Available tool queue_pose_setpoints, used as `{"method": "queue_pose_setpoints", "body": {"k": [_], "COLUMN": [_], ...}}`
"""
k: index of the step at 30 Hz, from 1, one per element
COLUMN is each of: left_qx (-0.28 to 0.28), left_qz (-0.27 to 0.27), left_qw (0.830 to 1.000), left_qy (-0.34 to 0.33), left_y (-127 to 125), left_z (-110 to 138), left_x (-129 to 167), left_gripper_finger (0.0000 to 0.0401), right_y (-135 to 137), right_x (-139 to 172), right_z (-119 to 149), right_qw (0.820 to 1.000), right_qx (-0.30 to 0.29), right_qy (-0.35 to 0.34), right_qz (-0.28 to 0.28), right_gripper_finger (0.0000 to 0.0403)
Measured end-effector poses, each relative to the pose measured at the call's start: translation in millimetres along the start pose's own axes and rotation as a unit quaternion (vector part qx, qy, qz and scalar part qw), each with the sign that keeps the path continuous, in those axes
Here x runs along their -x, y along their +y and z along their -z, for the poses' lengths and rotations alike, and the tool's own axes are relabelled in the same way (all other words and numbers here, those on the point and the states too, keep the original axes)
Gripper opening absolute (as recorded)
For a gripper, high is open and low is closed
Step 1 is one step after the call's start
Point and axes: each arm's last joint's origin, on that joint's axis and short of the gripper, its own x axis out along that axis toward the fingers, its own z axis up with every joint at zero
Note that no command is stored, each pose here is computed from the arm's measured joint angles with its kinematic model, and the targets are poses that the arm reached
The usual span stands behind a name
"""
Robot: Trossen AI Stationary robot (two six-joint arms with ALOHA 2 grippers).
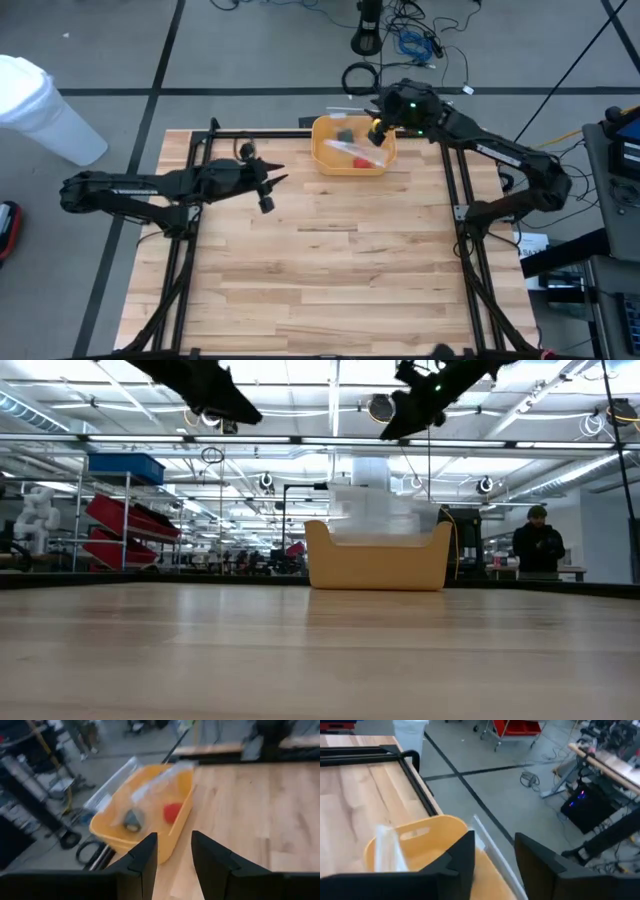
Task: Roll bandage
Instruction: Return to Home Position
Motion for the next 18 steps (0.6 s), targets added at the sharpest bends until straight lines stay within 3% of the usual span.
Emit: {"method": "queue_pose_setpoints", "body": {"k": [4,9,13,18], "left_qx": [0.002,0.017,0.035,0.052], "left_qz": [0.026,0.021,0.041,0.057], "left_qw": [0.997,0.989,0.985,0.982], "left_qy": [-0.068,-0.145,-0.167,-0.174], "left_y": [-2,8,12,14], "left_z": [6,11,21,32], "left_x": [21,52,67,76], "left_gripper_finger": [0.0121,0.0105,0.0094,0.0078], "right_y": [4,30,53,80], "right_x": [30,74,106,130], "right_z": [-3,-11,-17,-3], "right_qw": [1.0,0.997,0.992,0.982], "right_qx": [-0.014,0.0,-0.003,-0.005], "right_qy": [0.008,-0.007,-0.048,-0.108], "right_qz": [-0.016,-0.08,-0.119,-0.156], "right_gripper_finger": [0.0091,0.0012,0.0006,0.0001]}}
